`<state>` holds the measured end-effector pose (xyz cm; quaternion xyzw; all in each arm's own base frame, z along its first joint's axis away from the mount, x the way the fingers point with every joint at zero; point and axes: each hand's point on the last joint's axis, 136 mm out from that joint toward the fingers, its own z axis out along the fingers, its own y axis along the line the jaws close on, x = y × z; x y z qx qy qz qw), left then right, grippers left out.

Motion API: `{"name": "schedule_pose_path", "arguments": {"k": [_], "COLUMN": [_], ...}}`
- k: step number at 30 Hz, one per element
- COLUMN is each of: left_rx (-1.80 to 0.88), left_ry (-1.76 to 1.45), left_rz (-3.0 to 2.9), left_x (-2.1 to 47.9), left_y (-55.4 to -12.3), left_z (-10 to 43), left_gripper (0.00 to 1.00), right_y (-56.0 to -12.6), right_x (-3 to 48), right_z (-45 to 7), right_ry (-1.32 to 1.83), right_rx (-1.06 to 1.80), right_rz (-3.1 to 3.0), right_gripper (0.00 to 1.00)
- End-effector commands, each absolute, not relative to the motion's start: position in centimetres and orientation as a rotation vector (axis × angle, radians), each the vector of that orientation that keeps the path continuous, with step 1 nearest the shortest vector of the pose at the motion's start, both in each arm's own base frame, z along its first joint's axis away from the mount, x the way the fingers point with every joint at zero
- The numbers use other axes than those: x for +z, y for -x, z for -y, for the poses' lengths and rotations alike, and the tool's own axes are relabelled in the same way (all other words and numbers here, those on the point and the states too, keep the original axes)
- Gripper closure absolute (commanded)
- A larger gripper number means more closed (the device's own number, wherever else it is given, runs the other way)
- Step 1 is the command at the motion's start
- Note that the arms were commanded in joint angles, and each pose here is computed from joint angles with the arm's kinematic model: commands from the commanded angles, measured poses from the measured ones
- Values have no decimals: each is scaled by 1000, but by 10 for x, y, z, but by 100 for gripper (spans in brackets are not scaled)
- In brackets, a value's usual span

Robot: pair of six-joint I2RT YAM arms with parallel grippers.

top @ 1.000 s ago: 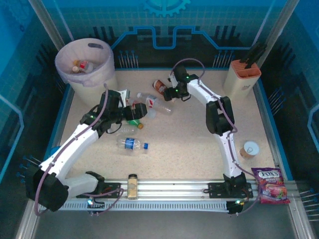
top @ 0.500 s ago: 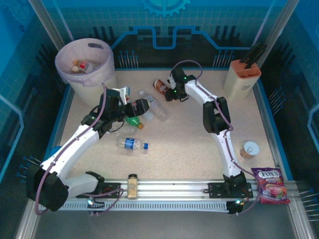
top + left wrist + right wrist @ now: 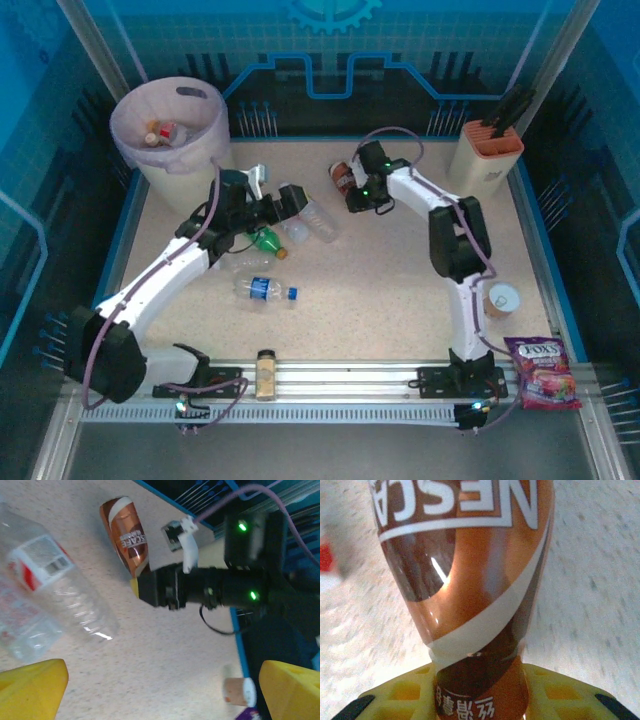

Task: Put the plastic bottles in the bin

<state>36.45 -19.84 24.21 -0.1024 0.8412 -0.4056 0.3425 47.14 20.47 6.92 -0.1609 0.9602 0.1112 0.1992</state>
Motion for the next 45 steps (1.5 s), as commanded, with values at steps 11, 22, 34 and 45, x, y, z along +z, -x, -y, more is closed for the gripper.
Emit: {"name": "schedule_pose_path", "arguments": {"k": [11, 22, 34, 45], "left_rx": [-1458, -1404, -1491, -1470], "left_ry": [246, 308, 311, 317], "left_rz": [-1964, -2061, -2052, -2057], "left_x": [290, 251, 244, 242], "left_y": [-404, -399, -396, -399], "left_z": [267, 291, 312, 307], "left_gripper": [1, 1, 26, 44], "right_y": [-351, -311, -312, -317], "right_x": [170, 202, 210, 214], "right_z": [-230, -245, -262, -266], "right_ry": [395, 295, 308, 289], "right_rx": [882, 1065, 1122, 1144], "right_rz": [-2495, -2415, -2383, -2367], "right_gripper": [72, 71, 70, 34]}}
